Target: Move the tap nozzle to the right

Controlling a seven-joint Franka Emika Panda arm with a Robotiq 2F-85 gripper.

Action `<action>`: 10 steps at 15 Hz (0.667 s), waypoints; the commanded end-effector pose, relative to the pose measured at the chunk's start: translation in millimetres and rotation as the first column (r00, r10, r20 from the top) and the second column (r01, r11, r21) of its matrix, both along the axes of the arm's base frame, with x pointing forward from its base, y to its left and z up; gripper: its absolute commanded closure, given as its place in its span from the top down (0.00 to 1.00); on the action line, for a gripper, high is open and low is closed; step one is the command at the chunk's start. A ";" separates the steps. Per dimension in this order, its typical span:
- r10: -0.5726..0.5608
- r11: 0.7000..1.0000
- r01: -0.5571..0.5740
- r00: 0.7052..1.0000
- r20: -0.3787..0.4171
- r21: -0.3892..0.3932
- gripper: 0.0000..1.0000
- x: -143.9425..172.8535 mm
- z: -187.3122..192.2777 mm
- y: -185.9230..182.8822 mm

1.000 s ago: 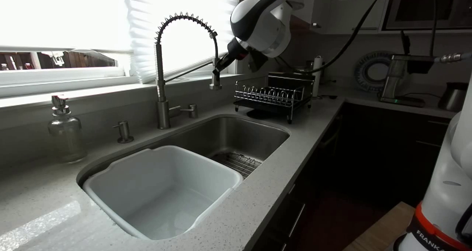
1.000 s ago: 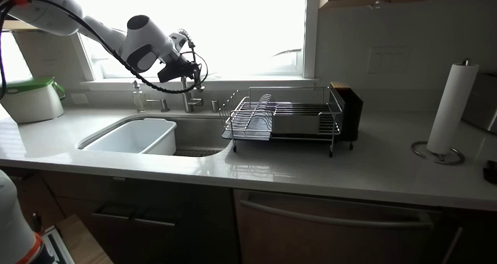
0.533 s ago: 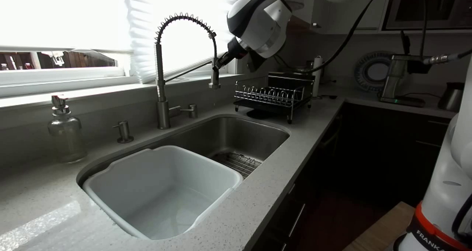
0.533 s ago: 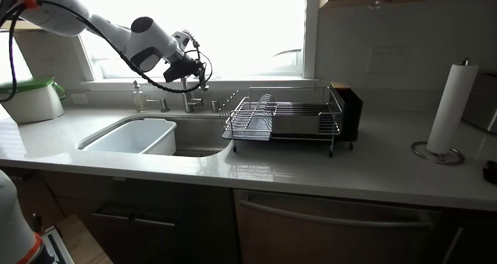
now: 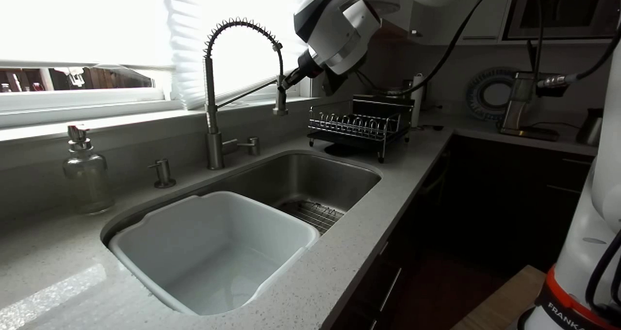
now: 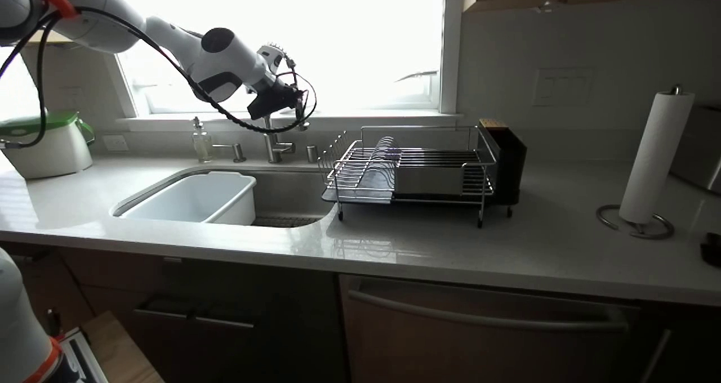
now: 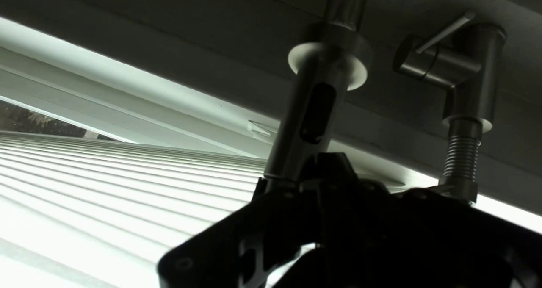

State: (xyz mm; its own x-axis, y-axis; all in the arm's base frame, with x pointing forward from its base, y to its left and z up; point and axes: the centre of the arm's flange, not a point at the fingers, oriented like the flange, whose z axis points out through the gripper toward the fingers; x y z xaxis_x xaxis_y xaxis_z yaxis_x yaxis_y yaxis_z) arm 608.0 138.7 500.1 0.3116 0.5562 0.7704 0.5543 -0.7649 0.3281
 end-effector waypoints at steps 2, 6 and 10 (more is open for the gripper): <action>0.027 1.000 -0.026 0.999 0.028 -0.010 0.00 15.7 -16.1 -10.2; 0.053 0.998 -0.057 0.988 -0.145 -0.029 0.00 7.1 -21.3 -3.4; 0.078 0.996 -0.088 0.932 -0.355 -0.012 0.00 -8.0 -23.1 4.2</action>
